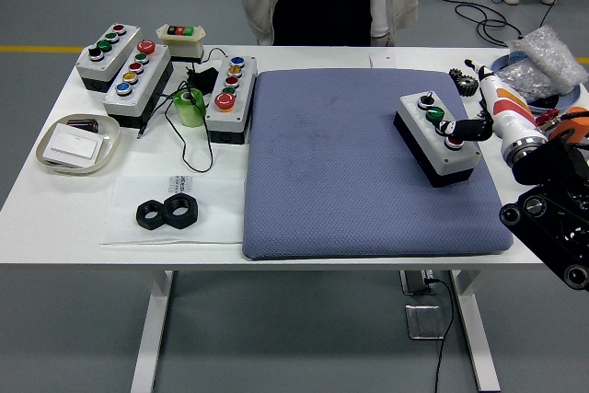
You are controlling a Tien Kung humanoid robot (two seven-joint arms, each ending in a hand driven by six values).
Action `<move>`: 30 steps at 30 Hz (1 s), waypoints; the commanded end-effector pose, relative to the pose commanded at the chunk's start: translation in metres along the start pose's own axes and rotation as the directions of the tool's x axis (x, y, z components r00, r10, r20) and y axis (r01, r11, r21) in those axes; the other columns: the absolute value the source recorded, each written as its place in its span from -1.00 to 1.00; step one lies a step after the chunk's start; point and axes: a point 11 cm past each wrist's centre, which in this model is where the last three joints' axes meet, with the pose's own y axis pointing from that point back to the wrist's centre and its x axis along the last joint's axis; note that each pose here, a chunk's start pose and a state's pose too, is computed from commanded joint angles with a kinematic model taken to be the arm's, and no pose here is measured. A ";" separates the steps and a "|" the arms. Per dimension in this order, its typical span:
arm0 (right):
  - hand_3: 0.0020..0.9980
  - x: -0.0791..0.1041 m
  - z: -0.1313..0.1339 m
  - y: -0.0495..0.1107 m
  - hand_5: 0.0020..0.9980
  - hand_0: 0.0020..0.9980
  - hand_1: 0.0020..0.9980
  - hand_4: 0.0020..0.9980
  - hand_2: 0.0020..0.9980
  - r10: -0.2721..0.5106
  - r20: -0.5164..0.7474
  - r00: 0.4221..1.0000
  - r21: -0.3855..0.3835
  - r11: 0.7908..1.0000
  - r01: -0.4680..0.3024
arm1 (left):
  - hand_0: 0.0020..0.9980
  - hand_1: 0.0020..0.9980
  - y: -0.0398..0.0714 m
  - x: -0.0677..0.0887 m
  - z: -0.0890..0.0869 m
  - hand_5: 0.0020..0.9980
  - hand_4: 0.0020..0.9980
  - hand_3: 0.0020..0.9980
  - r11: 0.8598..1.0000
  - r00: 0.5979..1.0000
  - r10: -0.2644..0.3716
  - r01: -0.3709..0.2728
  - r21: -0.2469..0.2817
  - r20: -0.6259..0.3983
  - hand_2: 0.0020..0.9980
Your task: Pick up the button,place it on the desk,press the button,press the button
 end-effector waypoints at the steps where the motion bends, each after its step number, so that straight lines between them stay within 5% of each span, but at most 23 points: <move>1: 1.00 -0.001 0.000 0.000 -0.59 1.00 0.89 0.87 1.00 -0.002 0.002 1.000 -0.001 1.000 0.002 | 0.37 0.30 0.000 0.000 0.000 1.00 0.34 0.57 1.000 1.000 0.000 0.000 0.000 0.000 0.49; 11: 1.00 -0.027 0.001 -0.002 -0.54 1.00 0.89 0.89 1.00 -0.063 0.035 0.997 -0.055 0.996 0.065 | 0.37 0.30 0.000 0.000 0.001 1.00 0.34 0.57 1.000 1.000 0.000 0.000 -0.002 -0.004 0.49; 27: 0.98 -0.034 0.022 -0.021 -0.54 1.00 0.84 0.89 0.98 -0.085 -0.005 0.996 -0.211 0.974 0.082 | 0.37 0.29 0.000 0.000 0.002 1.00 0.35 0.57 1.000 1.000 0.000 0.000 -0.003 -0.004 0.48; 28: 0.88 -0.034 0.022 -0.022 -0.61 0.89 0.60 0.87 0.76 -0.085 -0.013 0.996 -0.219 0.973 0.080 | 0.37 0.29 0.000 0.000 0.002 1.00 0.35 0.57 1.000 1.000 0.000 0.000 -0.004 -0.004 0.48; 30: 0.88 -0.034 0.024 -0.024 -0.61 0.89 0.60 0.87 0.76 -0.082 -0.028 0.996 -0.235 0.969 0.073 | 0.37 0.29 0.000 0.000 0.003 1.00 0.35 0.57 1.000 1.000 0.000 0.000 -0.004 -0.004 0.48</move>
